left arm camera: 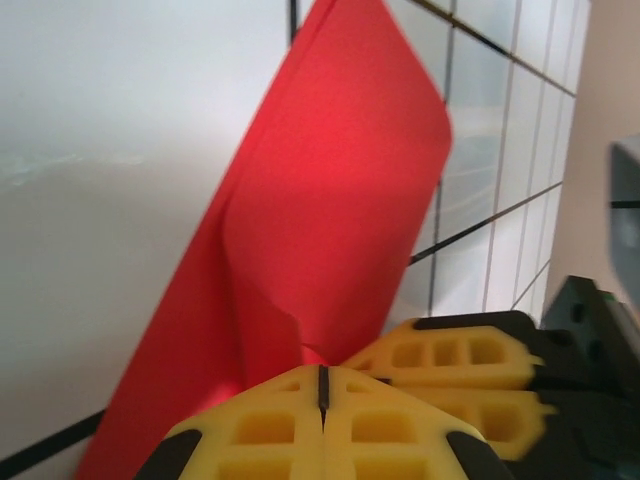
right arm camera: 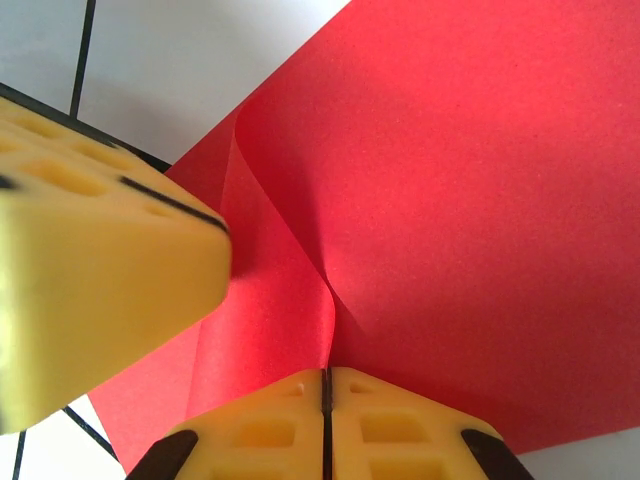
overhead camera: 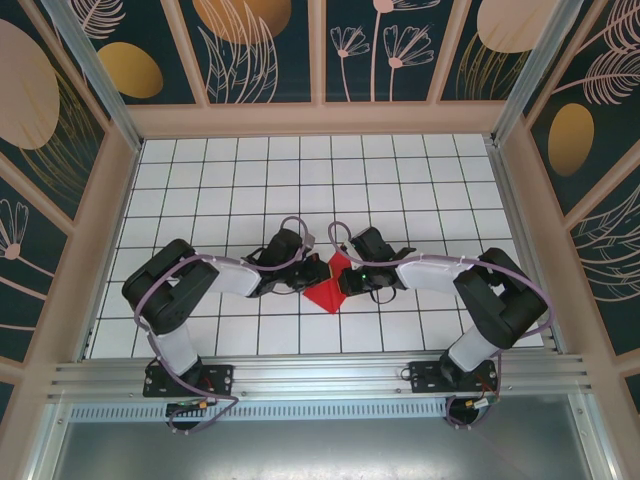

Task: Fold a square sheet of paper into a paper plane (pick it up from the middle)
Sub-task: Fold the triangle a second time at the center of the table.

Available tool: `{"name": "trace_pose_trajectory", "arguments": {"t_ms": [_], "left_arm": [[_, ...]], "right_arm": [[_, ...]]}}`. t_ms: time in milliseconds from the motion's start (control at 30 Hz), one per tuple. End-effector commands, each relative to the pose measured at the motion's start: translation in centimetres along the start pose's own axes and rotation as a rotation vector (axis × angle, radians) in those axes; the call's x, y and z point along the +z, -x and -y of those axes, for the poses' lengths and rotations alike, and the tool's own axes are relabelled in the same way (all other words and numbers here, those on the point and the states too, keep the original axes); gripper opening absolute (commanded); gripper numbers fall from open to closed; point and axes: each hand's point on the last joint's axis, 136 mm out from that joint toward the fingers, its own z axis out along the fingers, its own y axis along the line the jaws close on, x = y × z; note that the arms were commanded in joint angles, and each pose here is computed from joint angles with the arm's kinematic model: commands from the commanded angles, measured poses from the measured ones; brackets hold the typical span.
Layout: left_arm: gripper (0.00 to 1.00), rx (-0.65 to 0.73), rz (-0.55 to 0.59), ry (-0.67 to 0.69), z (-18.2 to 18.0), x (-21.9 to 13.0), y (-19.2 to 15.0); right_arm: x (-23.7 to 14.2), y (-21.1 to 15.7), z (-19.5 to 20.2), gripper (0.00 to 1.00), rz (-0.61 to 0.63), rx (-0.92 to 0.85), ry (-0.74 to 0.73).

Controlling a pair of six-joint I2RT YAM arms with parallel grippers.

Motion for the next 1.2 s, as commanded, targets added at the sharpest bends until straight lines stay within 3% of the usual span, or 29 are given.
{"name": "trace_pose_trajectory", "arguments": {"t_ms": [0,233,733,1167], "left_arm": [[0.04,0.001,-0.008,0.015,0.1,0.6,0.3],[0.06,0.017,0.029,0.211,-3.5,0.5,1.0],[0.06,0.03,0.038,0.278,-5.0,0.6,1.2],[0.14,0.081,0.091,0.184,-0.9,0.8,3.5]], "right_arm": [[0.8,-1.1,1.2,0.1,-0.045,0.014,-0.037],[0.8,-1.2,1.3,0.1,-0.049,0.016,-0.043],[1.0,-1.5,1.7,0.1,-0.058,0.019,-0.055],[1.1,-1.9,1.8,0.09,-0.066,0.014,-0.057]]}}
